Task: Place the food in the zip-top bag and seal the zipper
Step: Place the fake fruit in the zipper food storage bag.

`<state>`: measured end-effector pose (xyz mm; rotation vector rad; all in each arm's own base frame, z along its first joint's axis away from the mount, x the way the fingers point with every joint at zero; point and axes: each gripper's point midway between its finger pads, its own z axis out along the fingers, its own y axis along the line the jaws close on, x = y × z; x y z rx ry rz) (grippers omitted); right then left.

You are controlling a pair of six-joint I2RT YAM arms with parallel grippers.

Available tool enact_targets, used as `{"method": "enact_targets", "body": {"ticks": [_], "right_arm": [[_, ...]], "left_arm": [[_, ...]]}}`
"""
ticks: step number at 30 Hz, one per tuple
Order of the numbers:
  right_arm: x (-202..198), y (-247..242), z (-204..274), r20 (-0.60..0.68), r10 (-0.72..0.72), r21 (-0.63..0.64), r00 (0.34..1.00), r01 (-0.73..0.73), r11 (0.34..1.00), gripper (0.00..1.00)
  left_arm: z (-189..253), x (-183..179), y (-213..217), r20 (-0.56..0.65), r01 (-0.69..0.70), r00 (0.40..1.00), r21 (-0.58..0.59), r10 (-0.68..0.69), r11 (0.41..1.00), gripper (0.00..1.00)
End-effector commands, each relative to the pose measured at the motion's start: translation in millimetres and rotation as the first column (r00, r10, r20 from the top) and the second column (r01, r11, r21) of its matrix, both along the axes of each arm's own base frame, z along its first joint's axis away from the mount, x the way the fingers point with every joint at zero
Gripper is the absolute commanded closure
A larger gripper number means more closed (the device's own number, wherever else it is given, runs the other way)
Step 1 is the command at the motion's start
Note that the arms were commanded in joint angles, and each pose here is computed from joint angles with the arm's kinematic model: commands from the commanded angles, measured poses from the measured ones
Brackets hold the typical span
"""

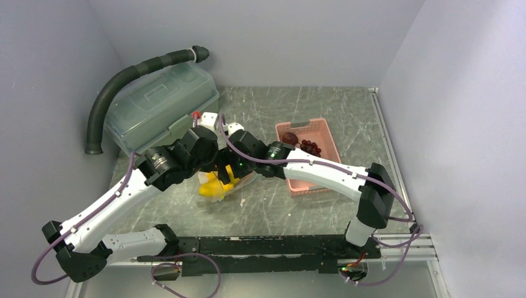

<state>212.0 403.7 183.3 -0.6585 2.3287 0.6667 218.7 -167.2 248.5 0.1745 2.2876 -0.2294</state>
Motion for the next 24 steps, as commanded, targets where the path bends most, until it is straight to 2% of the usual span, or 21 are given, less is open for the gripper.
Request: {"method": "enact_targets", "body": {"ticks": [1,8,24], "right_arm": [[23,15,29,0.052,-0.082,0.093,0.995,0.077,0.993,0.11],[24,13,38,0.079,-0.092,0.130,0.993,0.081,0.988,0.01],[1,-27,86,0.130,-0.095,0.245,0.987,0.061,0.968,0.02]], "left_arm": [[14,-3,-10,0.028,0.044,0.999,-0.054,-0.042,0.998,0.93],[16,-3,-5,0.035,0.033,0.999,-0.043,-0.032,0.999,0.92],[15,-1,-3,0.033,0.014,0.999,-0.034,-0.013,0.999,0.92]]}}
